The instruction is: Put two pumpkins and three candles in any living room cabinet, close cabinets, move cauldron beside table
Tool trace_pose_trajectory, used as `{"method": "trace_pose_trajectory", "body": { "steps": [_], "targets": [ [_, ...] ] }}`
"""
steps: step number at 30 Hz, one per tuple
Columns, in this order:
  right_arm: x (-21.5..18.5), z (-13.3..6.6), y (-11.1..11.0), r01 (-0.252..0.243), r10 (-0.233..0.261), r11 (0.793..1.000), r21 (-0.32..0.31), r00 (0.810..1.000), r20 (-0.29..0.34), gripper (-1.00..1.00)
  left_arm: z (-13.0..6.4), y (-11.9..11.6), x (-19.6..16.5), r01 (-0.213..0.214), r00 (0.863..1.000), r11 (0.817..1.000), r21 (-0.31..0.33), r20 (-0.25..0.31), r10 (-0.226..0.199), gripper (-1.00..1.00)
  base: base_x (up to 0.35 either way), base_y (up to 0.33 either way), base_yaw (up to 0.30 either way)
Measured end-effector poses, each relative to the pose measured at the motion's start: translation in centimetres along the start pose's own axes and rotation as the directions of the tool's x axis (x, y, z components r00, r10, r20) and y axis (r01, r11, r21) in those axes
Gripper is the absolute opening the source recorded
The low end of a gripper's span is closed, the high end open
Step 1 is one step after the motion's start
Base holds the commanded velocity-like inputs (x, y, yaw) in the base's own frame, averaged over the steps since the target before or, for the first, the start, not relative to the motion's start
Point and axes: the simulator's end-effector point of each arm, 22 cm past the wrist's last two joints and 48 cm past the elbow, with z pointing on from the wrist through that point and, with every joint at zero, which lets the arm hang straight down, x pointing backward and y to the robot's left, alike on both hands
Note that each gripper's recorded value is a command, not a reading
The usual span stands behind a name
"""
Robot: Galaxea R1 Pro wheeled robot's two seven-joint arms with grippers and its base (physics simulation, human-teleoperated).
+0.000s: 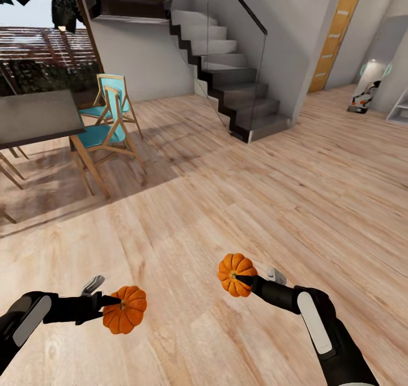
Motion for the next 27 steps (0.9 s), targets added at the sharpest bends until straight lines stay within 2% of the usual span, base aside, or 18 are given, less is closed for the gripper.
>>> {"method": "trace_pose_trajectory", "body": {
  "steps": [7, 14, 18, 21, 27],
  "targets": [
    [-0.7, -0.9, 1.2, 0.004, -0.004, 1.000, 0.002, 1.000, 0.002, -1.00, -1.2, 0.2, -0.4, -0.003, 1.000, 0.998, -0.061, 0.003, 0.003, -1.00, 0.000, 0.000, 0.260],
    [-1.5, -1.9, 2.2, 0.010, -0.010, 1.000, 0.009, 1.000, 0.004, -1.00, -2.4, -0.4, -0.8, -0.001, 1.000, 0.997, -0.081, 0.006, 0.001, -1.00, 0.000, 0.000, 0.263],
    [-2.0, -2.5, 2.6, 0.011, -0.011, 1.000, 0.019, 1.000, 0.008, -1.00, -3.2, 0.4, -0.9, -0.003, 1.000, 0.989, -0.147, 0.007, 0.005, -1.00, 0.000, 0.000, 0.265],
    [-2.3, -2.9, 2.4, 0.006, -0.007, 0.999, 0.049, 1.000, 0.010, -1.00, -3.8, 1.0, -1.1, 0.000, 1.000, 0.981, -0.194, 0.010, 0.002, -1.00, 0.000, 0.000, 0.276],
    [-2.9, -3.7, 2.3, 0.003, -0.005, 0.996, 0.090, 1.000, 0.014, -1.00, -4.9, 1.2, -2.2, -0.009, 0.999, 0.970, -0.242, 0.043, 0.020, -1.00, 0.000, 0.000, 0.280]
  ]
}}
